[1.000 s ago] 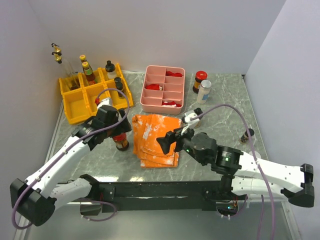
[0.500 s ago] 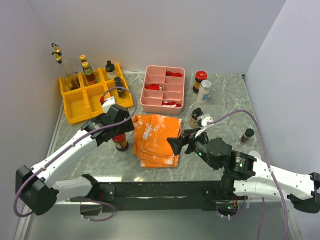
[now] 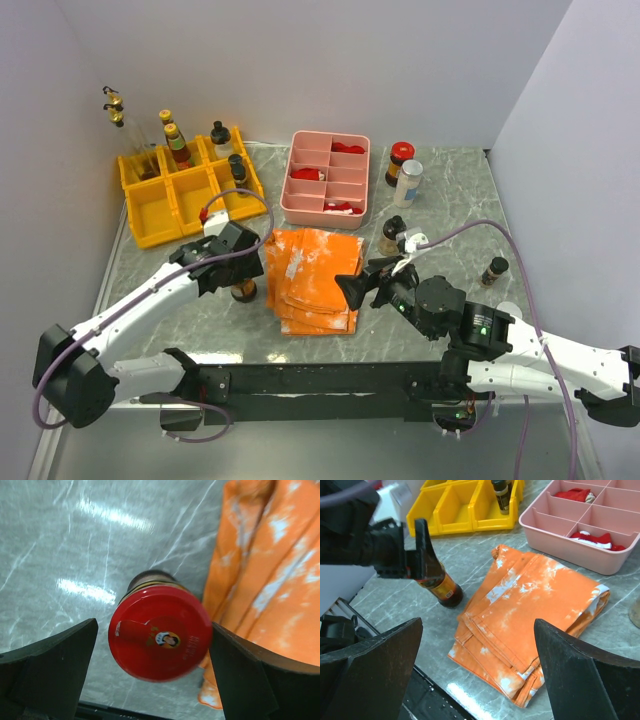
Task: Organize the condiment bottles
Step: Pick up the bottle from the center of the board.
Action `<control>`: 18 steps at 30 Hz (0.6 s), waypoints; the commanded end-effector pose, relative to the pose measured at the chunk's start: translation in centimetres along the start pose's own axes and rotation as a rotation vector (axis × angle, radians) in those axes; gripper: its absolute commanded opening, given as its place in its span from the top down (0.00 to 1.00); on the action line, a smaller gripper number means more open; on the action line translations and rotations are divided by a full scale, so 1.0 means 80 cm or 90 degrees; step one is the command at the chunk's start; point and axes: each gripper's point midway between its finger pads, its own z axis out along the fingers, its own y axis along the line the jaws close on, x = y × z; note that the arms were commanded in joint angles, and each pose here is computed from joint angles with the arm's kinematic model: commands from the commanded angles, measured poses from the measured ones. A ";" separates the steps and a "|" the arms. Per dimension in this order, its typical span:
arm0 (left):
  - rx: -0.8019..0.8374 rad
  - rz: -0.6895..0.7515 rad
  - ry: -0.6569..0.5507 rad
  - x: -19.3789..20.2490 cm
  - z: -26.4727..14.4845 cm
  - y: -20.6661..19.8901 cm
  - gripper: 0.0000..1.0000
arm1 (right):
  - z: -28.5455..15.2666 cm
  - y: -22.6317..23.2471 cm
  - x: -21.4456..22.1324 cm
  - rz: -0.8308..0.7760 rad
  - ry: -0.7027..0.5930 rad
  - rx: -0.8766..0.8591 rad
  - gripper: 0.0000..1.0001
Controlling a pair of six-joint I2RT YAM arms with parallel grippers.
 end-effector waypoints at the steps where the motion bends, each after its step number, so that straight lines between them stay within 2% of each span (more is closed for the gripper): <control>1: 0.007 -0.015 0.017 0.012 0.014 -0.009 0.06 | -0.005 0.000 -0.013 0.009 -0.020 -0.001 0.00; 4: 0.013 -0.011 0.016 0.011 0.015 -0.013 0.19 | -0.008 -0.002 -0.012 0.013 -0.021 -0.002 0.00; 5: 0.015 -0.012 0.012 0.008 0.014 -0.014 0.32 | -0.009 -0.002 -0.014 0.016 -0.024 -0.004 0.00; 7: 0.020 -0.018 -0.001 -0.002 0.007 -0.017 0.50 | -0.010 -0.001 -0.015 0.020 -0.027 -0.008 0.00; 8: 0.015 -0.017 -0.017 -0.011 0.003 -0.015 0.65 | -0.011 0.000 -0.015 0.020 -0.027 -0.011 0.00; 10: 0.023 -0.019 -0.049 -0.035 -0.012 -0.018 0.79 | -0.012 0.001 -0.017 0.021 -0.027 -0.014 0.00; 11: 0.016 -0.011 -0.069 -0.047 -0.018 -0.015 0.92 | -0.013 0.002 -0.018 0.022 -0.027 -0.017 0.00; 12: 0.022 -0.019 -0.095 -0.067 -0.030 -0.019 0.99 | -0.014 0.002 -0.018 0.021 -0.025 -0.018 0.00; 14: 0.010 -0.015 -0.122 -0.090 -0.039 -0.012 0.99 | -0.016 0.002 -0.022 0.025 -0.030 -0.020 0.00; 18: -0.002 -0.067 -0.172 -0.167 -0.048 0.018 0.99 | -0.020 0.003 -0.024 0.031 -0.036 -0.029 0.00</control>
